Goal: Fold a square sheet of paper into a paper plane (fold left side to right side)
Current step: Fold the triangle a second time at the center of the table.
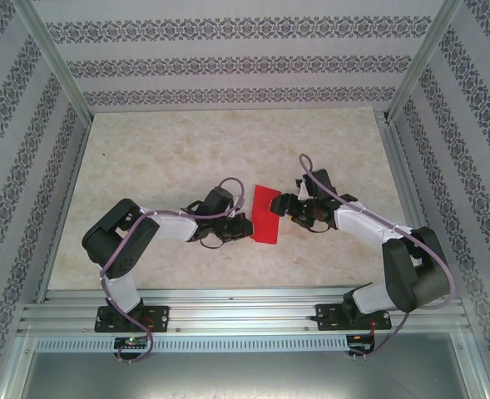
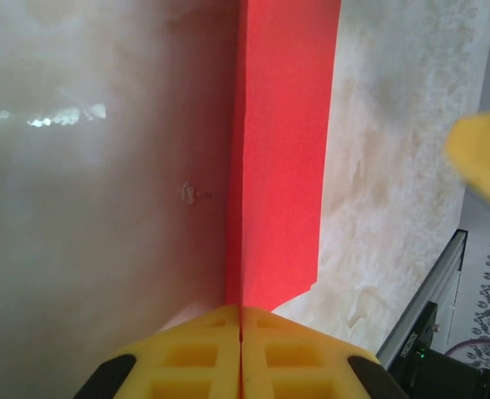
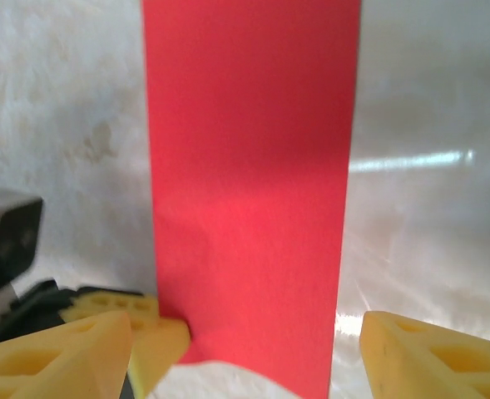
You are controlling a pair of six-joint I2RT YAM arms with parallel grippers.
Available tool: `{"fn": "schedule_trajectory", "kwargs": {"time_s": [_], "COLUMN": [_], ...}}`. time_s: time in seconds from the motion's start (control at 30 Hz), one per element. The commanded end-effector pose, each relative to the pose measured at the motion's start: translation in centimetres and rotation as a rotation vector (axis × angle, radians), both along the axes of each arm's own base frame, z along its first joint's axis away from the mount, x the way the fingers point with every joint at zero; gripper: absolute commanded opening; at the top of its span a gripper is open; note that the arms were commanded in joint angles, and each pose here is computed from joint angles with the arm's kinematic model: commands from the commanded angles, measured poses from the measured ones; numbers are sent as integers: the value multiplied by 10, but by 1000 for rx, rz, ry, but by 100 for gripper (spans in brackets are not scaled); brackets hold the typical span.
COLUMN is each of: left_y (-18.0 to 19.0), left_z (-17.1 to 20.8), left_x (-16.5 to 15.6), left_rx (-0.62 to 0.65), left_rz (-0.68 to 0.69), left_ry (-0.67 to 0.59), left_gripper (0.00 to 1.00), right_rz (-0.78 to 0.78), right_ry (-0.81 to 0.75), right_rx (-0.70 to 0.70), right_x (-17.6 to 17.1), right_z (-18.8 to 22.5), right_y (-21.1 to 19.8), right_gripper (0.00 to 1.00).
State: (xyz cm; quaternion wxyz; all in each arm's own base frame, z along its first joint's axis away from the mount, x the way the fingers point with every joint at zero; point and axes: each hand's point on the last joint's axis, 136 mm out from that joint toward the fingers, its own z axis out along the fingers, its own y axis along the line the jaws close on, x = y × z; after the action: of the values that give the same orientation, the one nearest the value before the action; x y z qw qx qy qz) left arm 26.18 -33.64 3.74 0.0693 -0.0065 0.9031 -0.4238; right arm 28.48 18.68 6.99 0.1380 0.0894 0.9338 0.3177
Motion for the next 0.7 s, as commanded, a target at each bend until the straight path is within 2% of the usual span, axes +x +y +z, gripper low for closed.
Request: {"fn": "schedule_trajectory", "kwargs": {"time_s": [0.0,0.13,0.43,0.67], "left_y": [-10,-12,-18,-19], "left_z": [26,31,39,47], "left_x": [5,7,6,6], "left_rx": [-79,-105,-164,-187], "left_rz": [19,33,45,45], "left_ry": [-45,-38,-15,-18], "left_gripper": [9,8,8,8], "right_rz": [-28,-40,-40,-47], "right_ry": [61,97,166,183], "right_rx": [143,220,227,209], "right_x": [-14,-24,-37,-39], "right_z": [5,5,-15,-24], "right_y": [11,17,18,15], "right_gripper": [73,72,72,77]}}
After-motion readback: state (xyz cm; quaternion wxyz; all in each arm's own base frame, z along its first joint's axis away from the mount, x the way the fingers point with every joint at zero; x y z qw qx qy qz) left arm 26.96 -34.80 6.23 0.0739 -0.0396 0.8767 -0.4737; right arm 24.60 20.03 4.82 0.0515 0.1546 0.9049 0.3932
